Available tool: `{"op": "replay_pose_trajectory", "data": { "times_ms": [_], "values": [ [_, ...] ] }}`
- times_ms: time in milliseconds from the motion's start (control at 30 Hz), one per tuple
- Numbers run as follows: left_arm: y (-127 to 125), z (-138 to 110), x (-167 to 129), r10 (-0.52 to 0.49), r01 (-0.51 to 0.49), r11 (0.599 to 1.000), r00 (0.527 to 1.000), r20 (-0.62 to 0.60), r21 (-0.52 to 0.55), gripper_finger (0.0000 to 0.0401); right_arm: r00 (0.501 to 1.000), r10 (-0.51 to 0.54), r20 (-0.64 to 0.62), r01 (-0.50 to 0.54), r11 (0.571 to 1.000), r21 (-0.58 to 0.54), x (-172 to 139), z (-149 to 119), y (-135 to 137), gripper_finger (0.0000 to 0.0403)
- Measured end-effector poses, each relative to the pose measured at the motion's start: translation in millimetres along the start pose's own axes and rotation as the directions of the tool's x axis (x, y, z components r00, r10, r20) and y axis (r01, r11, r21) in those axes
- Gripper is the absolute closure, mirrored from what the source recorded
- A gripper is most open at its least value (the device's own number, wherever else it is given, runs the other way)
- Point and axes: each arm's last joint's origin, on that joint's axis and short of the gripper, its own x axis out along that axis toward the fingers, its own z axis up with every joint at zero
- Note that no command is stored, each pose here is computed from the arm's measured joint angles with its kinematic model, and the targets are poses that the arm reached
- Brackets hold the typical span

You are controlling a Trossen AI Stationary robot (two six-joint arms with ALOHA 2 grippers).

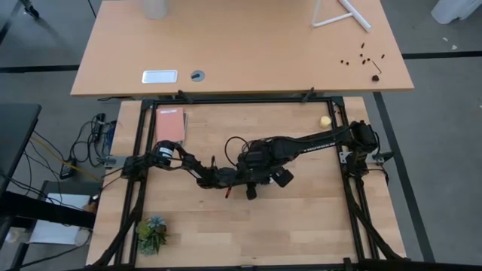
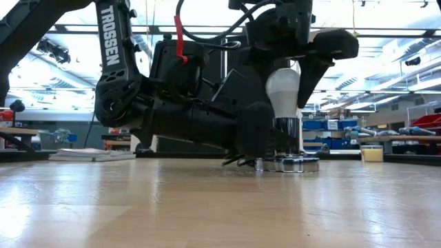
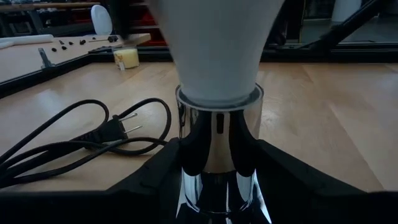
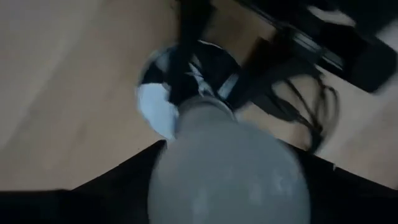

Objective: Screw lightbulb
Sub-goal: Remove the lightbulb from the socket

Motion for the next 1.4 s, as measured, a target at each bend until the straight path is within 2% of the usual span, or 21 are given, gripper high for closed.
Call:
{"op": "replay_pose_trajectory", "data": {
  "times_ms": [167, 267, 433, 600, 833, 1100, 1267, 1400],
  "values": [
    [-1.1, 0.0, -0.3, -0.015, 0.015, 1.0, 1.0, 0.0, 0.001, 0.0218, 0.994, -0.08, -0.072, 0.079, 0.997, -0.021, -3.6, 3.2, 9.2, 0.0089],
    [-1.4, 0.0, -0.4, -0.017, 0.017, 1.0, 1.0, 0.0, 0.001, 0.0218, 0.994, -0.093, -0.062, 0.093, 0.996, -0.014, -5.6, 7.3, 14.3, 0.0084],
    [-1.5, 0.4, -0.4, -0.018, 0.018, 1.0, 1.0, 0.004, -0.002, 0.0218, 0.994, -0.089, -0.063, 0.092, 0.995, 0.046, -7.3, 9.9, 20.6, 0.0089],
    [-1.7, 0.5, -0.4, -0.02, 0.02, 1.0, 1.0, 0.005, -0.002, 0.0218, 0.995, -0.068, -0.068, 0.078, 0.983, 0.165, -14.6, 3.8, 23.2, 0.0097],
    [-2.0, 0.5, -0.6, -0.019, 0.019, 1.0, 1.0, 0.006, -0.003, 0.0218, 0.996, -0.047, 0.073, 0.018, 0.936, 0.353, -36.8, -3.3, 21.4, 0.0103],
    [-1.7, 0.5, -0.5, -0.018, 0.018, 1.0, 1.0, 0.006, -0.003, 0.0218, 0.994, -0.059, 0.091, 0.01, 0.885, 0.466, -49.8, -22.2, 28.7, 0.0106],
    [-1.7, 0.5, -0.5, -0.017, 0.017, 1.0, 1.0, 0.006, -0.003, 0.0218, 0.996, -0.057, 0.076, 0.008, 0.846, 0.532, -48.1, -39.6, 44.1, 0.011],
    [-1.5, 0.5, -0.4, -0.016, 0.016, 1.0, 1.0, 0.006, -0.003, 0.0218, 0.995, -0.082, 0.06, 0.03, 0.8, 0.599, -45.6, -55.2, 58.7, 0.0114]
  ]
}}
